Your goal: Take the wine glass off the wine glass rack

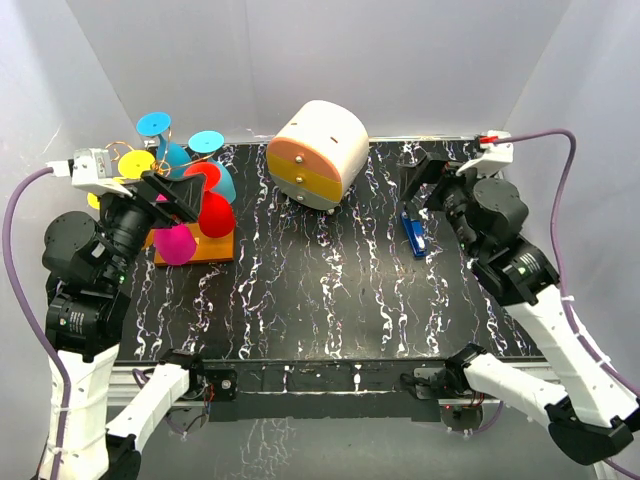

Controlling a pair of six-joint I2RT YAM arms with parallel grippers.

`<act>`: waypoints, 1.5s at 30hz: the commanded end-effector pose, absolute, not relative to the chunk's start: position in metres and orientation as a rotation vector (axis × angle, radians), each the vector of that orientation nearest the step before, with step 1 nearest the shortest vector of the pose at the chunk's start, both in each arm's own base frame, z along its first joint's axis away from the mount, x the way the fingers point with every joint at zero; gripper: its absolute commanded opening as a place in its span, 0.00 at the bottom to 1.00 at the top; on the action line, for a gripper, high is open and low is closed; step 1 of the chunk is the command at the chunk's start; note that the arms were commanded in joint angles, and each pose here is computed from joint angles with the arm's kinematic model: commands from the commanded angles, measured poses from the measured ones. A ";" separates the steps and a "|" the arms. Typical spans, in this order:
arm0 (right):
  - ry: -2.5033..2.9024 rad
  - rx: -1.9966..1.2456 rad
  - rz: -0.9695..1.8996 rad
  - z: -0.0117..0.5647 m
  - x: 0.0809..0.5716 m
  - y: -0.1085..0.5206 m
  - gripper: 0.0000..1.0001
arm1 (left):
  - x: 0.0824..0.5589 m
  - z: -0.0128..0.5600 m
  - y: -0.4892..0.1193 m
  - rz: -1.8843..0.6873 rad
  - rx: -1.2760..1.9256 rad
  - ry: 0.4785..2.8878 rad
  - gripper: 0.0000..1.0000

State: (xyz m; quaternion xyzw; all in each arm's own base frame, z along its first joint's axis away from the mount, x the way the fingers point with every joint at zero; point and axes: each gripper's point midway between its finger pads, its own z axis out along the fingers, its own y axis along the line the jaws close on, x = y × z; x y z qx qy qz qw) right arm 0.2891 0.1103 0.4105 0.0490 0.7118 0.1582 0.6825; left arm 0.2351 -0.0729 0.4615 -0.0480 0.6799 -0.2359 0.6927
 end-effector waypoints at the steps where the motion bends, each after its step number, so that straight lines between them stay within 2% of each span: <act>1: 1.590 0.173 0.423 0.414 0.304 0.117 0.98 | 0.234 0.458 -0.068 -0.494 -0.148 1.522 0.99; 7: 1.609 0.145 0.606 0.398 0.322 0.150 0.98 | 0.231 0.452 -0.066 -0.472 -0.169 1.544 0.99; 18: 1.657 0.117 1.249 0.380 0.328 0.251 0.98 | 0.232 0.437 -0.062 -0.424 -0.197 1.617 0.99; 26: 1.761 0.149 1.506 0.367 0.327 0.324 0.98 | 0.229 0.435 -0.059 -0.392 -0.200 1.675 0.99; 38: 1.791 0.172 1.737 0.376 0.328 0.433 0.87 | 0.221 0.440 -0.053 -0.345 -0.177 1.706 0.99; 42: 1.798 0.166 1.682 0.372 0.330 0.432 0.87 | 0.227 0.436 -0.054 -0.289 -0.142 1.799 0.99; 45: 1.825 0.144 1.514 0.362 0.336 0.414 0.90 | 0.243 0.423 -0.061 -0.248 -0.084 1.919 0.99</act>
